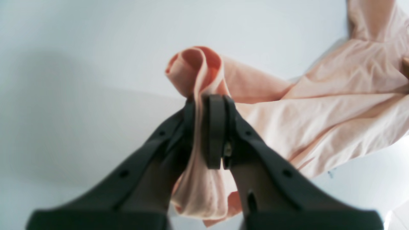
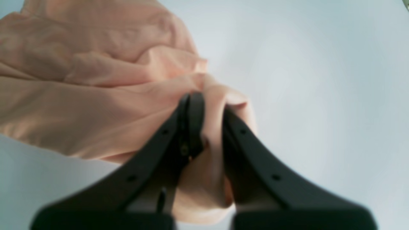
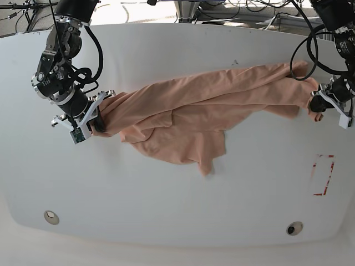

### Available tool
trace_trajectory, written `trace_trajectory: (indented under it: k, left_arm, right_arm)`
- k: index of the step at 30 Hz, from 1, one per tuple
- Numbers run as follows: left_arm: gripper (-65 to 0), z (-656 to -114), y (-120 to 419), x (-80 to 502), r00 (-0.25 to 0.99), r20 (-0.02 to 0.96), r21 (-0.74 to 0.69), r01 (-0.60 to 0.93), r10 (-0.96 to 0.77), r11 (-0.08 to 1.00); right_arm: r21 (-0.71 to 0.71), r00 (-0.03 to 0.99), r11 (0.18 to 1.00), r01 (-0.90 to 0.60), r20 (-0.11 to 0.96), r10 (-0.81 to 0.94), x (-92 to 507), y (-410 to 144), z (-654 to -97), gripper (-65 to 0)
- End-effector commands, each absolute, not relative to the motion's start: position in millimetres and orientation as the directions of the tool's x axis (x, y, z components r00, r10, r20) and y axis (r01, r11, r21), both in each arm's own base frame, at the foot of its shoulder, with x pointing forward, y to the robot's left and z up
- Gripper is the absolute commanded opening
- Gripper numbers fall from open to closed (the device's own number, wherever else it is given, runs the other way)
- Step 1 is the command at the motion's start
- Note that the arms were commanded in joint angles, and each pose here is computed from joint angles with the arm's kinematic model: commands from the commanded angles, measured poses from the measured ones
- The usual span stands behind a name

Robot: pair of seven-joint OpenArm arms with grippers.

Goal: Fold the T-shirt properly
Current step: 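Regrasp the shirt edge with the left gripper and stretch it, then lift the shirt with both grippers and swing it toward the robot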

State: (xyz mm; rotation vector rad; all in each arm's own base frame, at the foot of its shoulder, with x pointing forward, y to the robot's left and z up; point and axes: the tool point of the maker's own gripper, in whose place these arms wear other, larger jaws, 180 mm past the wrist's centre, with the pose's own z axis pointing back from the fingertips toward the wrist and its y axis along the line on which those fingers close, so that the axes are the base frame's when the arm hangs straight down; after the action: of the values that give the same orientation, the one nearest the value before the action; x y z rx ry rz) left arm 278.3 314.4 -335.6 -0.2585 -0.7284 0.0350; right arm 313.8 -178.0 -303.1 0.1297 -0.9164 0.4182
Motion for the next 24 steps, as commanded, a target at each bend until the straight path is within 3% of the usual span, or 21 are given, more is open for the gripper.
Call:
trace_trajectory:
  k: [1, 18, 24]
  left_arm:
    - [-63.3, -301, 321, 289, 0.681, 0.729, -0.175, 0.093, 0.065, 0.980]
    - [-63.3, -137, 323, 337, 0.314, 0.940, 0.096, 0.123, -0.131, 0.988]
    - [-63.3, -67, 334, 364, 0.137, 0.990, 0.026, 0.063, -0.034, 0.998]
  right_arm:
    - [-0.093, 0.480, 0.911, -0.401, 0.826, 0.296, 324, -180, -285, -65.0]
    - [-0.196, 0.402, 0.908, -0.370, 0.848, 0.346, 392, -207, -228, -65.0]
    - [-0.210, 0.349, 0.918, -0.337, 0.877, 0.329, 430, -223, -188, -65.0]
